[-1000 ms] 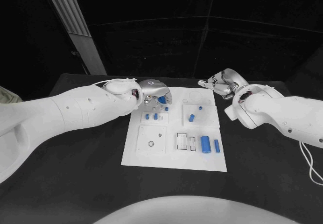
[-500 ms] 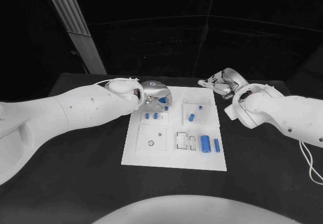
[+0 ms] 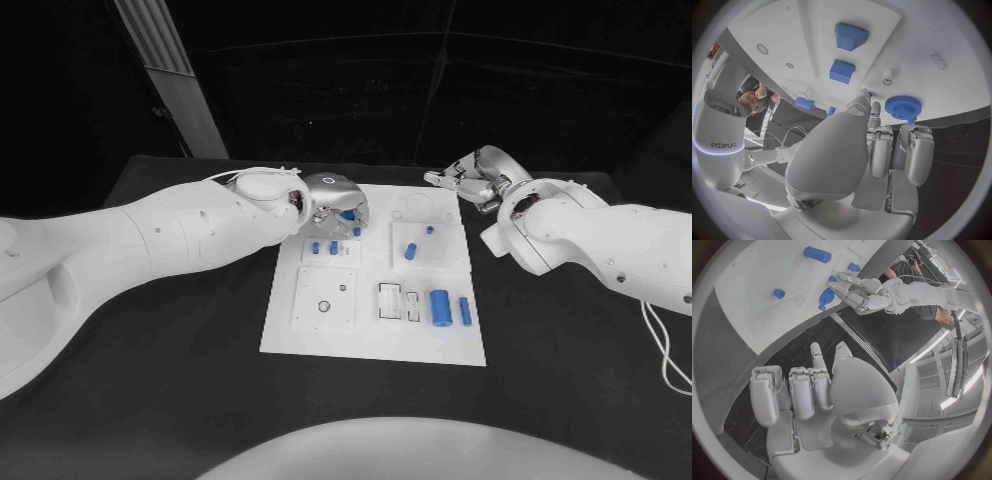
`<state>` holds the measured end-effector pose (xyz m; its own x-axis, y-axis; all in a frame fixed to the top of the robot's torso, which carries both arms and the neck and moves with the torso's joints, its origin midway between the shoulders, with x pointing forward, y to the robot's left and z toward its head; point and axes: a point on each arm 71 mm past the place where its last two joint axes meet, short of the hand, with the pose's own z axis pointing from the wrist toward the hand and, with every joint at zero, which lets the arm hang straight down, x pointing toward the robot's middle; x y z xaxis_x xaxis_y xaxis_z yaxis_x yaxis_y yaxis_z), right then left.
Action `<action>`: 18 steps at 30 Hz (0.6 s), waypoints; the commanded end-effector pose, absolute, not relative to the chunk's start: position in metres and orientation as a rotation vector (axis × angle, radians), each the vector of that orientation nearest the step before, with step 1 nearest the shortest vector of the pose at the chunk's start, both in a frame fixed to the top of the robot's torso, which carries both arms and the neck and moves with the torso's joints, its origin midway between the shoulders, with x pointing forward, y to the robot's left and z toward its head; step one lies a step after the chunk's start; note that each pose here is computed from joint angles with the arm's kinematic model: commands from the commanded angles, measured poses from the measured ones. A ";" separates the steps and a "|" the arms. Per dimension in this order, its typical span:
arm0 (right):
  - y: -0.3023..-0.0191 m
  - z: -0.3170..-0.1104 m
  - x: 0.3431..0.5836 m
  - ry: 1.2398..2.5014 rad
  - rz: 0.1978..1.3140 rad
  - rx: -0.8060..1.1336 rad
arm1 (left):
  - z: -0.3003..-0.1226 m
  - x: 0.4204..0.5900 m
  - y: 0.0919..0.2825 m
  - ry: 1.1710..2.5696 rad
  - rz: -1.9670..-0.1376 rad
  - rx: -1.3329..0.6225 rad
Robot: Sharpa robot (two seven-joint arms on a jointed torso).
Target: Assemble the parts on the task board
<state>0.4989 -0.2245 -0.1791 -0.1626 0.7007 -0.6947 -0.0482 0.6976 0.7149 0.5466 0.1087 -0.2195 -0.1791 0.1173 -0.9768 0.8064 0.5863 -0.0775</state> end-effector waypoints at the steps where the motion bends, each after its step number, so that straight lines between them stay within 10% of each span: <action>1: -0.223 -0.179 0.499 1.619 0.722 0.538 | -0.220 0.548 0.108 1.671 -0.716 0.787; 18: -0.223 -0.179 0.499 1.622 0.722 0.539 | -0.224 0.549 0.103 1.692 -0.710 0.794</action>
